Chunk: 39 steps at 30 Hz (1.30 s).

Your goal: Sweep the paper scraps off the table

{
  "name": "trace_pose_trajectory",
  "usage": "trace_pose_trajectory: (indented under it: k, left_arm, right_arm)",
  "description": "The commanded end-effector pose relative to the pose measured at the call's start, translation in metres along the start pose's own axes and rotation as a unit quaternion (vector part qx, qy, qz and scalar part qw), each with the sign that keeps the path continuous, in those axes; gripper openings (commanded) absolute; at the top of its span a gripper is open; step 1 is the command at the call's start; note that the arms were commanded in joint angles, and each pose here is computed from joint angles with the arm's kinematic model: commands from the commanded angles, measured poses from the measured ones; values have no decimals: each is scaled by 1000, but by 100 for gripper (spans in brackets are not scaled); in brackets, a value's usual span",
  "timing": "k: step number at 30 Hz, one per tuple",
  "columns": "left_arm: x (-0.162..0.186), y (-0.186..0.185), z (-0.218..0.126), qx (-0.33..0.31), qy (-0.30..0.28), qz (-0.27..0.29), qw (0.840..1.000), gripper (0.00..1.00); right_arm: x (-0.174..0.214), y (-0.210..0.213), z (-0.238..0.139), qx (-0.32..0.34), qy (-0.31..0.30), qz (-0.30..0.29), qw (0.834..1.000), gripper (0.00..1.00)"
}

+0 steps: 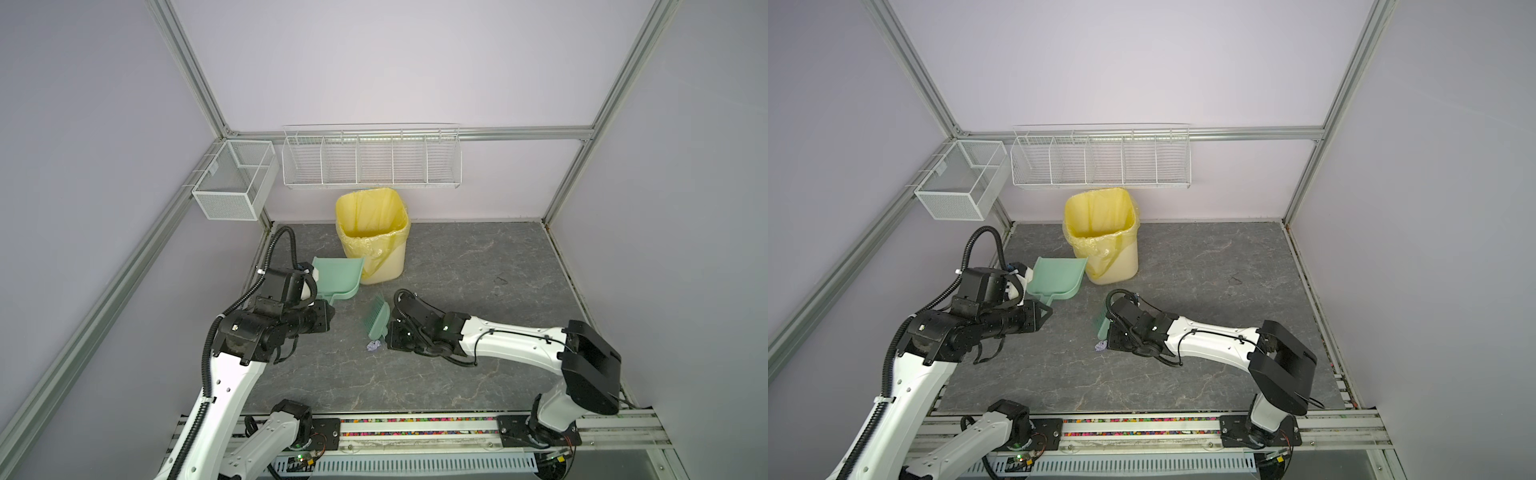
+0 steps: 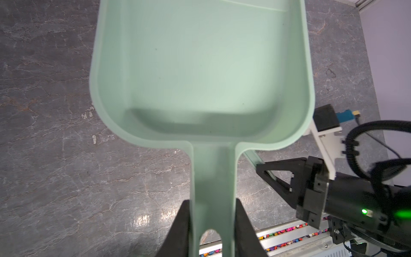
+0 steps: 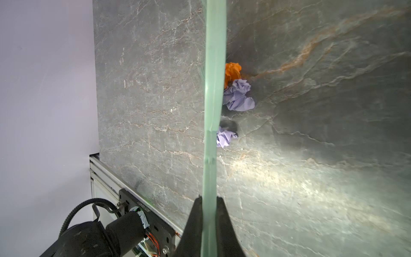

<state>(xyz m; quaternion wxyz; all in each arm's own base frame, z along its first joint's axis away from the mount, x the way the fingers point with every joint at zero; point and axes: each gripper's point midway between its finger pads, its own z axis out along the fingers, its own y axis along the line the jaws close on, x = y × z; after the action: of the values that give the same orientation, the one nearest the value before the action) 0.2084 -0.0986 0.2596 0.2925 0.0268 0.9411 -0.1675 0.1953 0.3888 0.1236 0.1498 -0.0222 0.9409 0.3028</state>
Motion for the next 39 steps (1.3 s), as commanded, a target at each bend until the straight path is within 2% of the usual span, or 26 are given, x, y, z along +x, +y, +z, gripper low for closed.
trace_pose_trajectory:
  k: [1, 8, 14, 19, 25, 31, 39]
  left_arm:
    - [5, 4, -5, -11, 7, 13, 1000, 0]
    - [5, 5, -8, -15, 4, 11, 1000, 0]
    - [6, 8, -6, -24, 8, 15, 1000, 0]
    - [9, 6, -4, -16, 11, 12, 1000, 0]
    - [16, 2, 2, -2, 16, 6, 1000, 0]
    - [20, 3, -3, -1, 9, 5, 1000, 0]
    - [23, 0, -5, 1, 0, 3, 1000, 0]
  right_arm:
    - [-6, 16, -28, 5, -7, -53, 999, 7]
    - [28, 43, -17, -21, 43, -91, 995, 7]
    - [59, 32, 10, -13, 93, -93, 991, 7]
    - [60, -1, 24, 25, 109, -86, 990, 7]
    - [42, -48, 19, 77, 112, -76, 988, 7]
    - [24, -100, -1, 108, 108, -48, 987, 7]
    - [1, -149, -50, 140, 73, -19, 987, 7]
